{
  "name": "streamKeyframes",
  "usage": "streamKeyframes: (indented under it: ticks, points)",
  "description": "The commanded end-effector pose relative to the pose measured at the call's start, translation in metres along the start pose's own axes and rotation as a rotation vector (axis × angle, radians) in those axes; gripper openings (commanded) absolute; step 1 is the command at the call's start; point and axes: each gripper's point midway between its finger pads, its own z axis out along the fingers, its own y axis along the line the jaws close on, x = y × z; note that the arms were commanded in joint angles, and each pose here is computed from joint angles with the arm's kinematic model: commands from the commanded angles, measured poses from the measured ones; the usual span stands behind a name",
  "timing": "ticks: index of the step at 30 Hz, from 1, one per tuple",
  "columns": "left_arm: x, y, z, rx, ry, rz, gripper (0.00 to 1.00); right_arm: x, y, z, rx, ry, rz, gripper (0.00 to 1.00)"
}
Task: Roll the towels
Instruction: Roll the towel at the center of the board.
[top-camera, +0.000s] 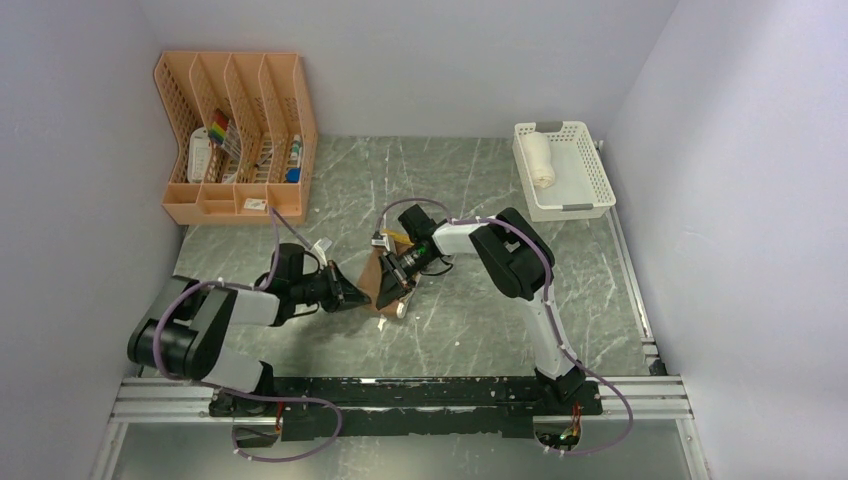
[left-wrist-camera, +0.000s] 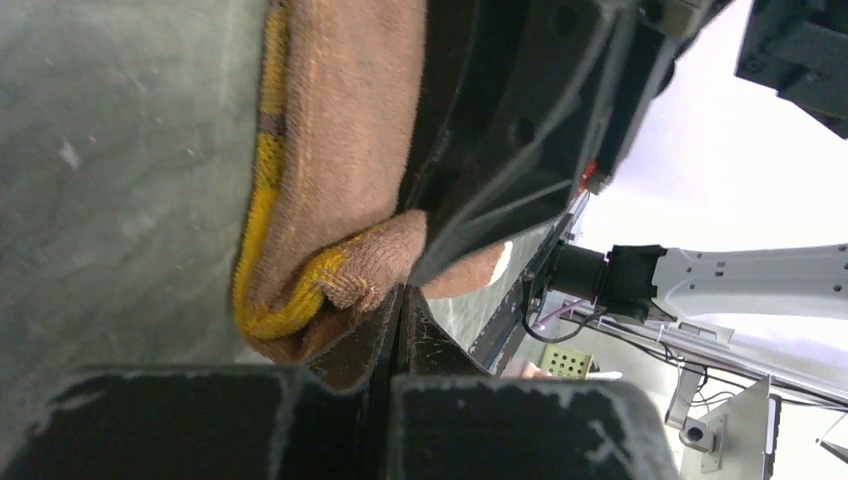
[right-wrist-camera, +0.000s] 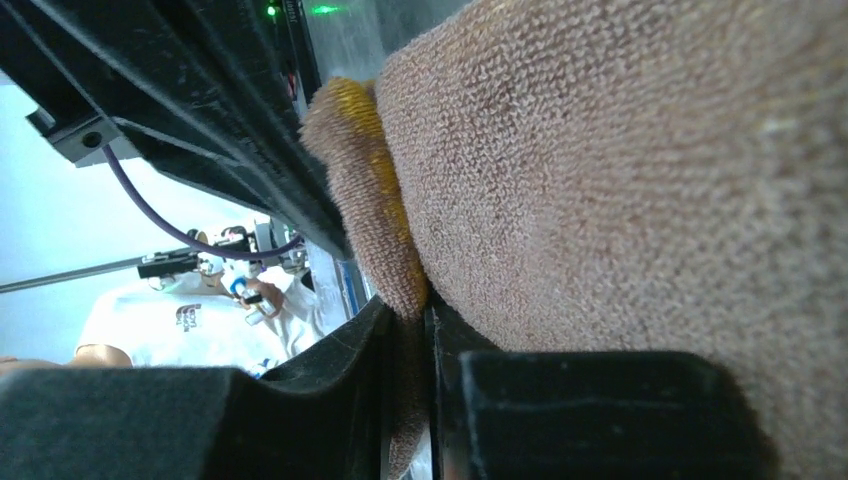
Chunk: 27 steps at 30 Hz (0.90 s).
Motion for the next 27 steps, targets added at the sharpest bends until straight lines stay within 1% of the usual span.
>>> streamKeyframes:
  ticks: [1, 5, 9, 10, 14, 17, 19, 21, 22, 24, 27]
  points:
    - [-0.025, -0.009, 0.011, 0.046, -0.072, 0.050, 0.07, 0.000, -0.028, -0.004, 0.099, -0.010, 0.013, 0.17]
    - [-0.028, -0.003, 0.018, 0.041, -0.072, 0.040, 0.07, -0.004, -0.030, -0.008, 0.142, -0.008, -0.004, 0.27]
    - [-0.031, 0.004, 0.021, 0.013, -0.071, 0.033, 0.07, -0.014, -0.024, -0.018, 0.212, -0.024, -0.041, 0.31]
    - [-0.032, 0.005, 0.022, 0.008, -0.071, 0.031, 0.07, -0.017, -0.021, -0.022, 0.239, -0.035, -0.054, 0.33]
    - [-0.038, 0.007, 0.025, -0.004, -0.067, 0.036, 0.07, -0.037, -0.019, -0.050, 0.439, -0.119, -0.126, 0.37]
    - [-0.037, 0.011, 0.027, -0.012, -0.051, 0.035, 0.07, -0.059, 0.000, -0.083, 0.599, -0.250, -0.231, 0.39]
    - [-0.036, 0.013, 0.029, -0.016, -0.039, 0.035, 0.07, -0.073, 0.017, -0.103, 0.673, -0.358, -0.321, 0.41]
    - [-0.035, 0.016, 0.031, -0.018, -0.029, 0.033, 0.07, -0.076, 0.038, -0.111, 0.710, -0.419, -0.429, 0.43]
    - [-0.034, 0.017, 0.032, -0.019, -0.023, 0.031, 0.07, -0.075, 0.048, -0.109, 0.721, -0.428, -0.485, 0.44]
    - [-0.034, 0.019, 0.034, -0.019, -0.013, 0.027, 0.07, -0.067, 0.065, -0.092, 0.721, -0.398, -0.600, 0.45]
    - [-0.032, 0.022, 0.036, -0.020, -0.002, 0.020, 0.07, -0.053, 0.071, -0.068, 0.728, -0.331, -0.718, 0.45]
